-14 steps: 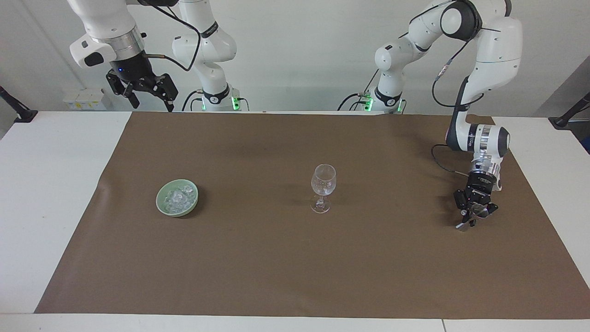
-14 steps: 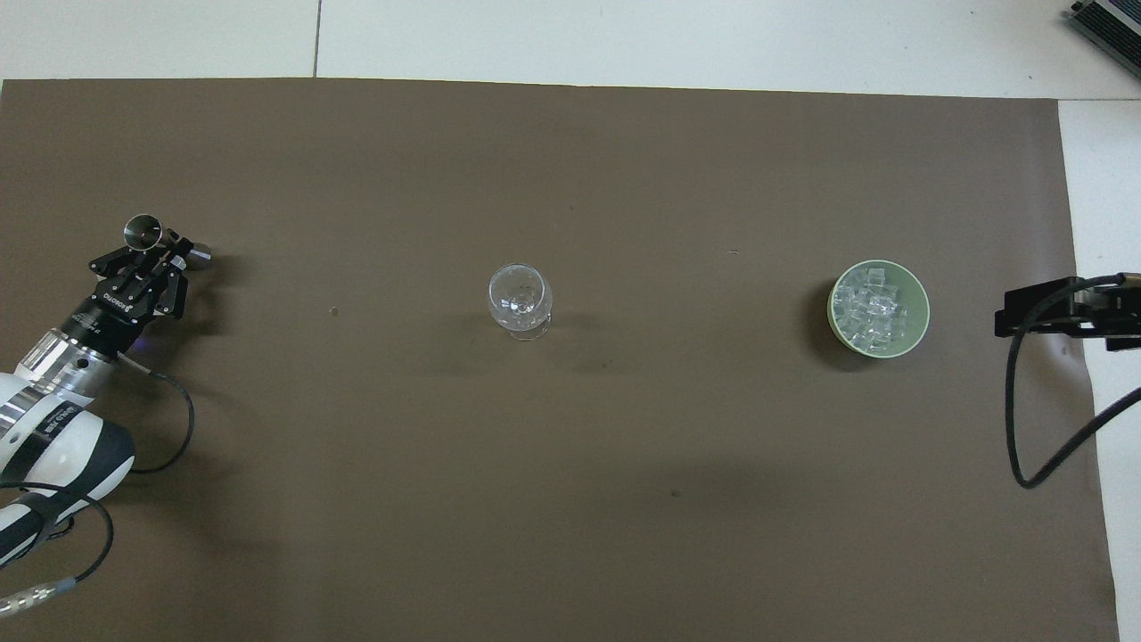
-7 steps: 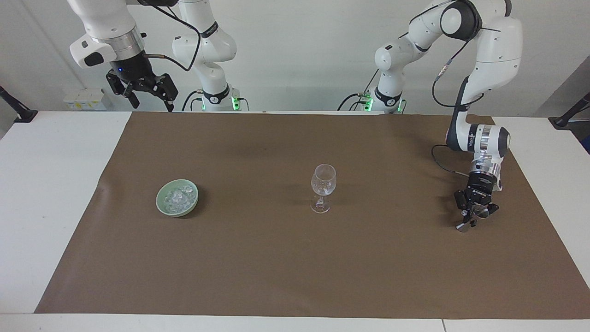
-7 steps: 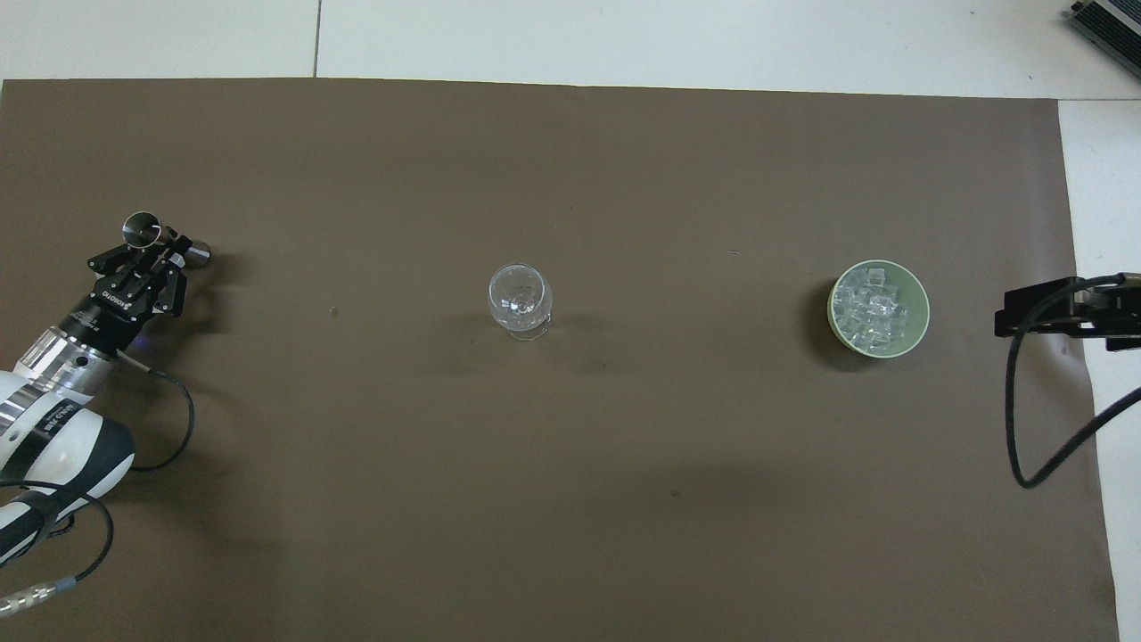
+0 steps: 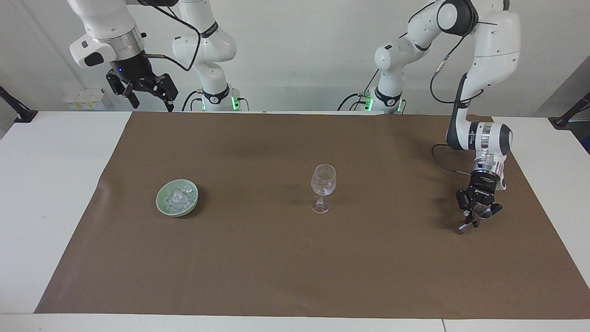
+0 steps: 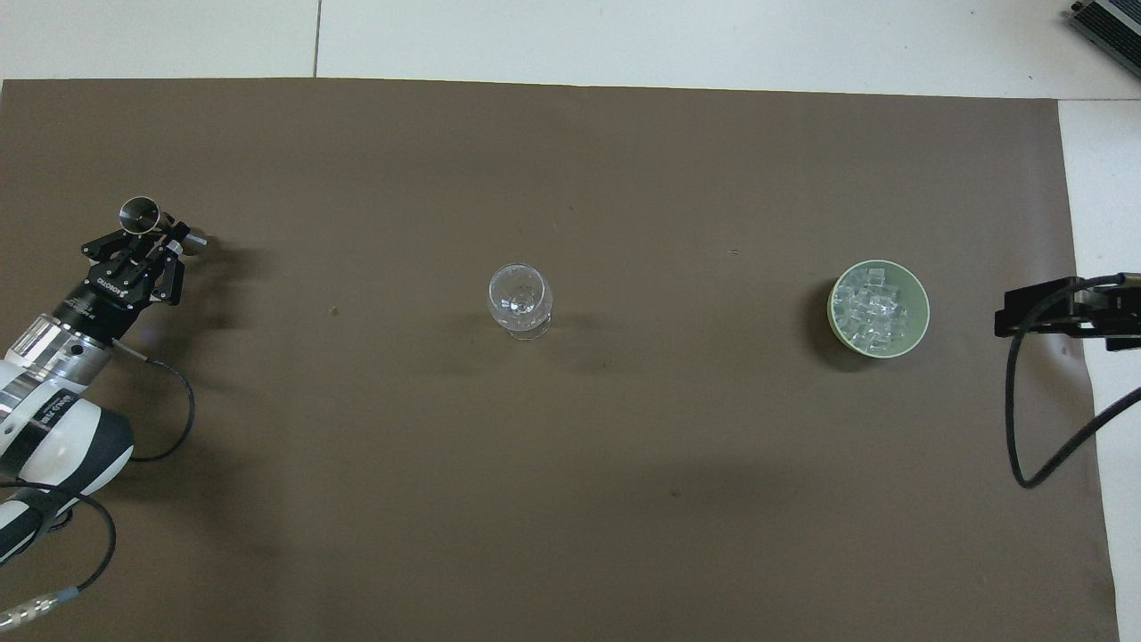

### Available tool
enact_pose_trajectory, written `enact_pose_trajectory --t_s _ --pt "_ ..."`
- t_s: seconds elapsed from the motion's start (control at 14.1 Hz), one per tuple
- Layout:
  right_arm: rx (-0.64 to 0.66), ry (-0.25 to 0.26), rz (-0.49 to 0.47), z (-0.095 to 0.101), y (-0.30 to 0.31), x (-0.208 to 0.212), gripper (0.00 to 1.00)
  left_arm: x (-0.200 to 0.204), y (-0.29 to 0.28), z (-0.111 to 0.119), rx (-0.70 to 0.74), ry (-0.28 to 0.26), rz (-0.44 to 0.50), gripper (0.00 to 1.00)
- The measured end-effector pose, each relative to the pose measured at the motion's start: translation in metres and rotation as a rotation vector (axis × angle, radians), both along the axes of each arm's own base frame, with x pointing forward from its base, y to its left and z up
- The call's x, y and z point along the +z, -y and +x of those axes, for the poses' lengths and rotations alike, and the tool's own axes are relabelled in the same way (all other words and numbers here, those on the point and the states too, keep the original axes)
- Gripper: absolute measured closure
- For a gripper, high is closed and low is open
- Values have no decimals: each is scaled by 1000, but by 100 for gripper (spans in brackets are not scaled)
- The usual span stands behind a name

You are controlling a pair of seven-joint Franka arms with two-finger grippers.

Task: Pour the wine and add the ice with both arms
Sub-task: 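Carry the jigger with the left gripper to the clear glass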

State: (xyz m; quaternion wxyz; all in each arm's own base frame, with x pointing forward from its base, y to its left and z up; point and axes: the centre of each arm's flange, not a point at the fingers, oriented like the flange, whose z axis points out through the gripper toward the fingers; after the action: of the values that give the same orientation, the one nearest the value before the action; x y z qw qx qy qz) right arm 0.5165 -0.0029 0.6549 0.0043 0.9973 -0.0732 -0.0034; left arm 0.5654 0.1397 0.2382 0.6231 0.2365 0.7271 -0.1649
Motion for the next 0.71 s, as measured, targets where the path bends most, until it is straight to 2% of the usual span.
enact_pose_trajectory --t_s 0.21,0.71 --pt "0 0 0 0 0 0 0 18 27 2 -9 9 4 79" --pt "0 0 0 0 0 0 0 69 126 -9 -51 -25 95 79"
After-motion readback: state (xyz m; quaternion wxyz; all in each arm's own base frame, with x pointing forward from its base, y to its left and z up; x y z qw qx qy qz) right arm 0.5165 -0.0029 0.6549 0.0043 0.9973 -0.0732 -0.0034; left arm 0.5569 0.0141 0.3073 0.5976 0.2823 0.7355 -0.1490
